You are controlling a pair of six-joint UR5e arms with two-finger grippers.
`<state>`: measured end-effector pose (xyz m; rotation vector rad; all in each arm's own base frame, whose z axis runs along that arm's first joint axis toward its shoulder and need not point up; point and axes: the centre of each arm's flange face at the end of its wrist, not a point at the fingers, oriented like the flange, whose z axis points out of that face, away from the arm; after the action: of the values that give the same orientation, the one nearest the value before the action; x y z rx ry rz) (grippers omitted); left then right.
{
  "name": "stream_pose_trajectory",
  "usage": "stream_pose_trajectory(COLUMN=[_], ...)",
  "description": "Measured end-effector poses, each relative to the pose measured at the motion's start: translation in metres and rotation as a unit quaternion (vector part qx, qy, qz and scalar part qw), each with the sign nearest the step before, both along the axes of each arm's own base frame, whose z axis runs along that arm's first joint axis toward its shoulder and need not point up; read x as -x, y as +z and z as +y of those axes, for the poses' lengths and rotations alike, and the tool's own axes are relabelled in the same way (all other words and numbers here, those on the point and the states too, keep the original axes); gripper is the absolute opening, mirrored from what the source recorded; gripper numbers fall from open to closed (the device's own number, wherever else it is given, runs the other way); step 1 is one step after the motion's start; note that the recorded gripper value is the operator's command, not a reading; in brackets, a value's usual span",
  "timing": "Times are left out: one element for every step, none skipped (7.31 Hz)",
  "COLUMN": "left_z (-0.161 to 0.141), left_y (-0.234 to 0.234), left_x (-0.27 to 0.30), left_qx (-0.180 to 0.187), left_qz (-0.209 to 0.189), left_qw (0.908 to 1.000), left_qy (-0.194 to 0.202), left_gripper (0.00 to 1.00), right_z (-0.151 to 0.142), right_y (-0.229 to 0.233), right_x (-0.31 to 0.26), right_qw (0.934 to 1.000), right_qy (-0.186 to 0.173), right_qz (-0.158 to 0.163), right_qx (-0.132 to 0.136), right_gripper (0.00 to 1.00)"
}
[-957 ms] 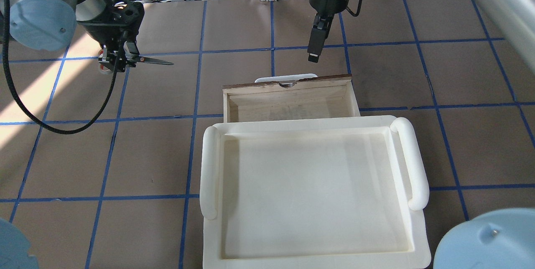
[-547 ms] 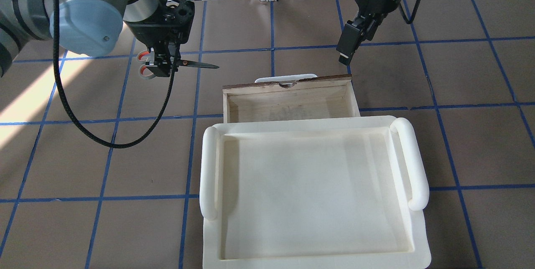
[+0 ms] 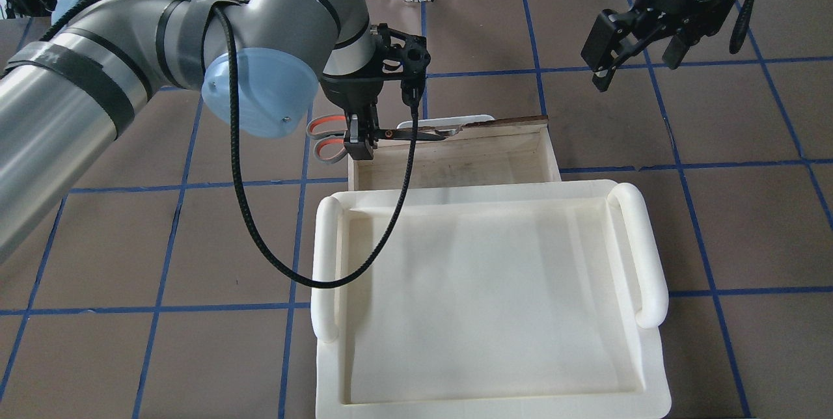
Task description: Place scissors in drawer with both arms
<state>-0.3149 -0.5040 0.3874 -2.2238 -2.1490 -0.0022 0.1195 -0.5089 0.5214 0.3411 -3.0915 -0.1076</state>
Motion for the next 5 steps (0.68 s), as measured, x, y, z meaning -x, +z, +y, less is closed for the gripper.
stream_pose_trajectory(left_z=[0.011,0.019,0.024,0.027,0.029], left_y=[-0.007,-0.012,-0.018,-0.025,-0.032], left_x=[0.020,0.033,0.038,0.040,0.041], left_qx=[-0.008,-0.013,-0.019,-0.027,-0.034], left_qz=[0.000,-0.001,-0.003,-0.004,-0.001], left_qw=[1.0000,0.9999,0.9998,0.9996,0.9994], left_qy=[0.005,0.006,0.006,0.006,0.007], left_gripper=[0.00,0.00,0.00,0.00,0.00], right_z=[0.002,0.002,0.001,0.002,0.007], right_y=[0.001,0.004,0.009,0.014,0.017], right_x=[0.001,-0.001,-0.005,-0.012,-0.021], right_qw=[0.9987,0.9963,0.9942,0.9928,0.9926], right_qy=[-0.050,-0.086,-0.104,-0.109,-0.105], right_qz=[0.006,0.002,-0.009,-0.022,-0.027], right_qx=[0.003,0.012,0.027,0.045,0.055], right_gripper=[1.00,1.00,1.00,1.00,1.00])
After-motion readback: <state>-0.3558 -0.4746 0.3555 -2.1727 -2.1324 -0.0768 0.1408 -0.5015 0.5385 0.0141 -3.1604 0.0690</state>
